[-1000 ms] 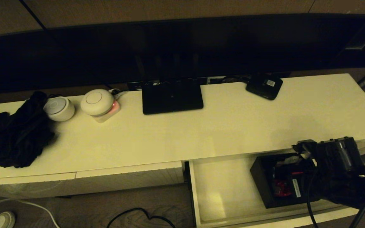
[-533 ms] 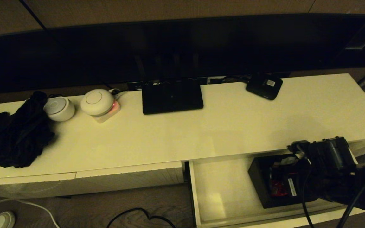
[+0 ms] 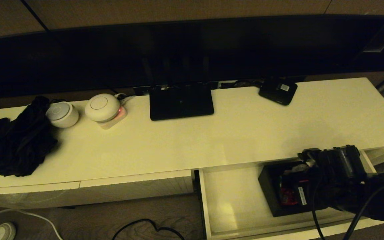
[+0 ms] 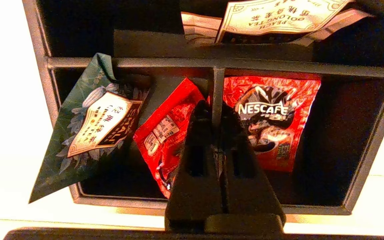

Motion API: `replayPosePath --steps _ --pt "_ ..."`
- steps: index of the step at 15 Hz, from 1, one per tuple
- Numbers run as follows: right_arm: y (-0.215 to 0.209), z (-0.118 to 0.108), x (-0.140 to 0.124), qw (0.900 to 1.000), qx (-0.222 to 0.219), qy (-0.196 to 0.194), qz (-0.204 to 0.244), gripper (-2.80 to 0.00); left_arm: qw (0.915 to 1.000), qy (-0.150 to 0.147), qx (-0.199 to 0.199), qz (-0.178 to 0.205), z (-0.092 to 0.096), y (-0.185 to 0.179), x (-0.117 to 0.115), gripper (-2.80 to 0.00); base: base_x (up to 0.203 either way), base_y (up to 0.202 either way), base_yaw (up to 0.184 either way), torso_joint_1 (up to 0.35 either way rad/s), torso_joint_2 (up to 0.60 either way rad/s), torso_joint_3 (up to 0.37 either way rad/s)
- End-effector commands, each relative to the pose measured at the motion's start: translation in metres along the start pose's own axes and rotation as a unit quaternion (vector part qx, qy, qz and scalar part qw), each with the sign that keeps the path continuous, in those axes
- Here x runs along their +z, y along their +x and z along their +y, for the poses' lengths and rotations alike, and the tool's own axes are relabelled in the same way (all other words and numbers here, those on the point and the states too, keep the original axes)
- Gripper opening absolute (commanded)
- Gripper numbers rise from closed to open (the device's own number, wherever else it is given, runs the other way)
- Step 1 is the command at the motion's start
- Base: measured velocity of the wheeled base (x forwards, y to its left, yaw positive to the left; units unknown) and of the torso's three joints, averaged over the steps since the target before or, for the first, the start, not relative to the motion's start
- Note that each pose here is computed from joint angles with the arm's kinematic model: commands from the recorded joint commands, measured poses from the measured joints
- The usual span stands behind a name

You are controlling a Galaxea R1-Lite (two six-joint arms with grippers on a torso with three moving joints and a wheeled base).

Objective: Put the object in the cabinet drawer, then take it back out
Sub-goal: Put the storage box in the drawer

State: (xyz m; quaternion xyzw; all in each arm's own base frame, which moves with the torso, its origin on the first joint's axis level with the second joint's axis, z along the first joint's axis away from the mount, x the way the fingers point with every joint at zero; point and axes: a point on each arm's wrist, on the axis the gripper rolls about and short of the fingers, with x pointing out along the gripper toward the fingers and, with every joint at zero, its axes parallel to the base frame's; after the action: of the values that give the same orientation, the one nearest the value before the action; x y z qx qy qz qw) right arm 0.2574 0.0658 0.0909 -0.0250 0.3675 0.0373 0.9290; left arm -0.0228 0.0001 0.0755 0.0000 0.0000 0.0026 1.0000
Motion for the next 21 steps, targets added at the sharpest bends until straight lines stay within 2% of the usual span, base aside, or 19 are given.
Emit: replayPosePath --steps 1,10,11,21 --pt "0.003 0.000 -0.002 1.000 0.000 0.000 0.006 -2.80 1.0000 0.000 0.001 0.002 0.000 0.000 -0.001 -2.80 0.000 0.000 0.000 0.000 0.00 0.000" --pt "0.006 0.001 -0.002 1.000 0.000 -0.001 0.003 -2.80 1.0000 0.000 0.000 0.002 0.000 0.000 -0.001 -2.80 0.000 0.000 0.000 0.000 0.00 0.000" --pt "0.004 0.000 -0.002 1.000 0.000 -0.001 0.000 0.00 1.0000 0.000 0.001 0.002 0.000 0.000 -0.001 -2.80 0.000 0.000 0.000 0.000 0.00 0.000" --pt "-0.018 -0.002 0.008 0.999 0.003 -0.004 -0.039 0.00 1.0000 0.000 0.000 0.002 0.000 0.000 -0.001 -2.80 0.000 0.000 0.000 0.000 0.00 0.000"
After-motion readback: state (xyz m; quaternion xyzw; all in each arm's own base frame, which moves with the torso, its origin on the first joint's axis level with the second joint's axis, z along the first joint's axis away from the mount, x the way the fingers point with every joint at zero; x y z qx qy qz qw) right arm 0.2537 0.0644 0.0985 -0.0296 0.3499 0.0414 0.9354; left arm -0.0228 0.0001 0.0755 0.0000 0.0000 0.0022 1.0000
